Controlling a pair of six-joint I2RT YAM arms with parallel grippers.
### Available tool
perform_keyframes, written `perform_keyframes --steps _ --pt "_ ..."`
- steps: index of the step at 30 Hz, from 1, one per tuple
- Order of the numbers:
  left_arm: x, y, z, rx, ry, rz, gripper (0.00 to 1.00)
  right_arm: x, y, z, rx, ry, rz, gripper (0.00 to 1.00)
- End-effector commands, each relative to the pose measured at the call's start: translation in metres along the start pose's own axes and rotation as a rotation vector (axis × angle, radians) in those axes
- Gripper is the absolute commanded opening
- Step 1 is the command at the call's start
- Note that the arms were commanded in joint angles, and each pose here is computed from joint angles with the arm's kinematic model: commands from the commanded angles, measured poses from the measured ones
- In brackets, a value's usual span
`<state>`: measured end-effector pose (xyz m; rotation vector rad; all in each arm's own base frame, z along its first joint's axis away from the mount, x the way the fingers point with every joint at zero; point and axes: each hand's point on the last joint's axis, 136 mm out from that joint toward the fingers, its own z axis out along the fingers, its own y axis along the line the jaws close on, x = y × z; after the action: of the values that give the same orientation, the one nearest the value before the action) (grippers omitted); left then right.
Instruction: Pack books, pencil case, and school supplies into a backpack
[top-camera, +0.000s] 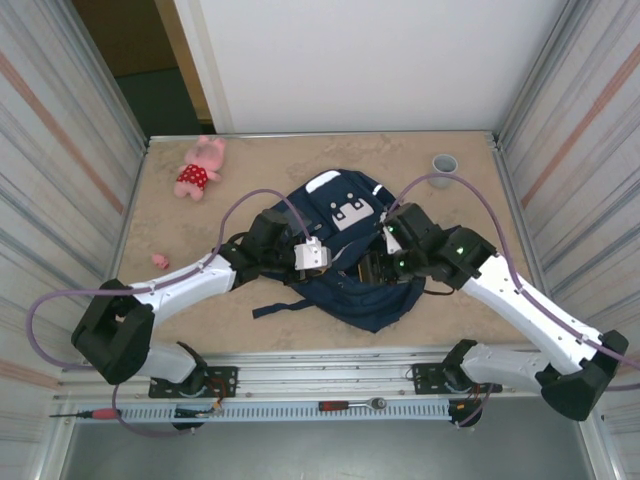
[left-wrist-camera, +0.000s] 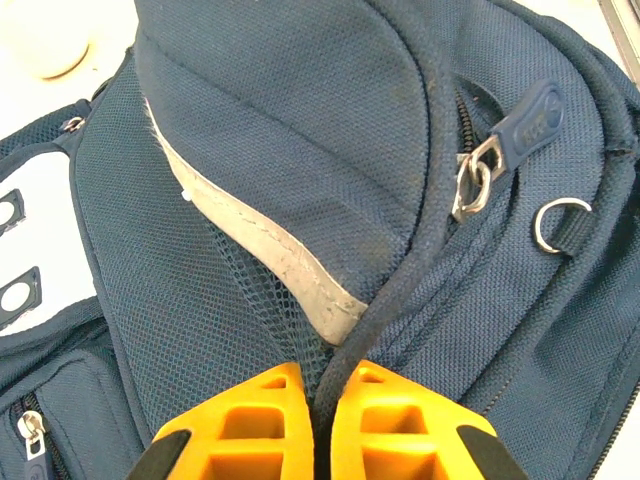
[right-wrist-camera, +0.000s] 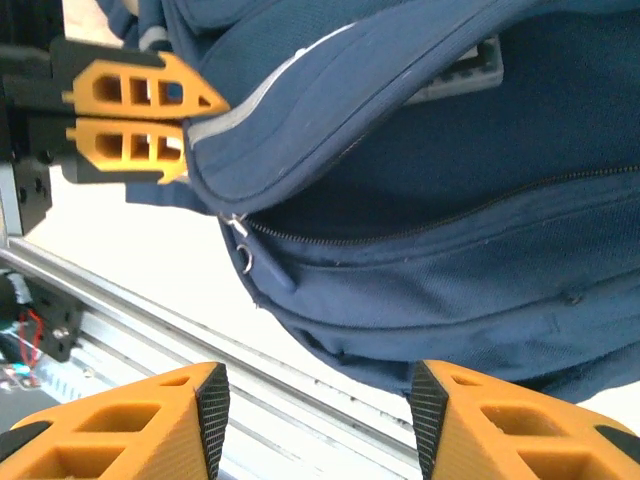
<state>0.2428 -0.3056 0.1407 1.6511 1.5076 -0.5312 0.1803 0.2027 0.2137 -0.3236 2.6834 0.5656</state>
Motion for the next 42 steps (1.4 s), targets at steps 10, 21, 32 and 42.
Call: perform_keyframes --steps 10,21,32,42 --pt "-0.016 0.003 -0.010 0.000 -0.042 -0.063 0.00 -0.009 0.026 0.049 0.030 -0.017 0.055 0.51" --pt "-0.022 0.006 -0.013 -0.011 -0.071 -0.053 0.00 0.004 0.026 0.082 0.067 0.083 0.071 0.39" --pt "-0.007 0.017 -0.014 -0.064 -0.001 -0.070 0.00 0.017 -0.014 0.058 0.235 0.105 0.140 0.02" --pt "0.020 0.035 -0.027 -0.130 0.108 -0.095 0.00 0.029 -0.054 0.044 0.222 0.194 0.202 0.00"
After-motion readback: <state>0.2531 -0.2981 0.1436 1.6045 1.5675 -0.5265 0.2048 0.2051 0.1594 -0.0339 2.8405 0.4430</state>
